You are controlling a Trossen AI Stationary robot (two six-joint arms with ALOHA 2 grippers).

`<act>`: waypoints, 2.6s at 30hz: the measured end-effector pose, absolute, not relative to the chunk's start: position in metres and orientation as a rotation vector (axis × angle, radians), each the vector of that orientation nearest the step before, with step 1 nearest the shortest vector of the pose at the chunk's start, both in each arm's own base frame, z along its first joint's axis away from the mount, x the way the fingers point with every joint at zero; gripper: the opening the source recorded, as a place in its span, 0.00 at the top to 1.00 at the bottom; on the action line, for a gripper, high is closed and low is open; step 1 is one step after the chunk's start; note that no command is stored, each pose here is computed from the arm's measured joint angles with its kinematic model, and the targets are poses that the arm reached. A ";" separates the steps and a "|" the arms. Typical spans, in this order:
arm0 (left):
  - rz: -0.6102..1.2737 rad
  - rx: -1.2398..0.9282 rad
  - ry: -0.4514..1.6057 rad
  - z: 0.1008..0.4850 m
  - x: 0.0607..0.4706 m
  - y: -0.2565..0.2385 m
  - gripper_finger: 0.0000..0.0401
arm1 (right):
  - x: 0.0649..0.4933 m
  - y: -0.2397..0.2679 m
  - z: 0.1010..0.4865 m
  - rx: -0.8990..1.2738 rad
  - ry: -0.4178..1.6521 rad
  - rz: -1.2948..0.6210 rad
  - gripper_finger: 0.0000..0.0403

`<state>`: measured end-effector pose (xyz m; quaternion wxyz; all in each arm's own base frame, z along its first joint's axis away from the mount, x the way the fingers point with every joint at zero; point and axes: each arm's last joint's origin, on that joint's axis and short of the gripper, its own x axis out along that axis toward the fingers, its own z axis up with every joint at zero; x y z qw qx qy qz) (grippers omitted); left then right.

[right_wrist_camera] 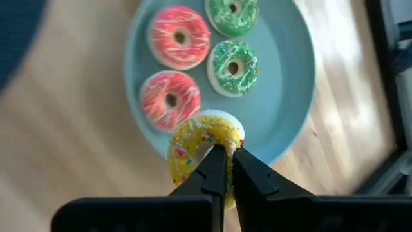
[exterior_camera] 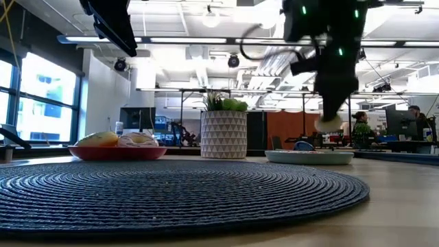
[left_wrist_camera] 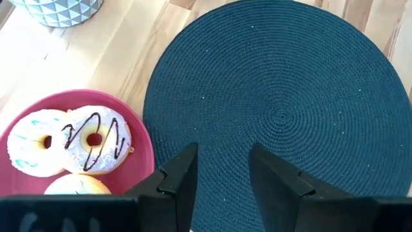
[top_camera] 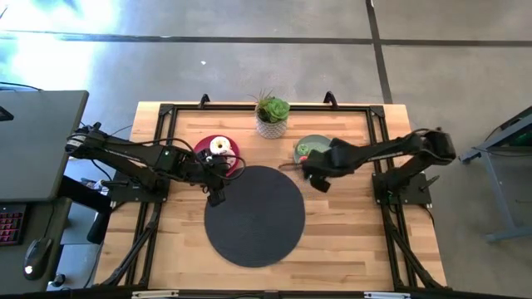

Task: Pick & Place donuts
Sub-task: Put the small yellow donut on the gray plate, then return to home position

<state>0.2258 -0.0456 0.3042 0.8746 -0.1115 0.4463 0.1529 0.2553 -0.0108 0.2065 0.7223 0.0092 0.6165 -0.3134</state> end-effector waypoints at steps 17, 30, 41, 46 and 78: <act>0.345 -0.228 0.918 0.304 0.226 -0.045 0.67 | 0.228 -0.055 0.153 0.175 1.270 -0.661 0.92; 0.361 -0.251 0.926 0.305 0.223 -0.044 0.67 | 0.233 -0.059 0.172 0.131 1.313 -0.688 0.62; 0.380 -0.352 0.828 0.336 0.170 -0.031 0.67 | 0.249 -0.052 0.233 0.334 1.364 -0.548 0.56; 0.373 -0.363 0.598 0.364 0.118 -0.023 0.67 | 0.254 -0.031 0.291 0.150 1.150 -0.476 0.56; 0.003 -0.114 -0.065 0.246 0.079 -0.024 0.67 | 0.099 0.000 0.263 -0.103 -0.117 0.037 0.57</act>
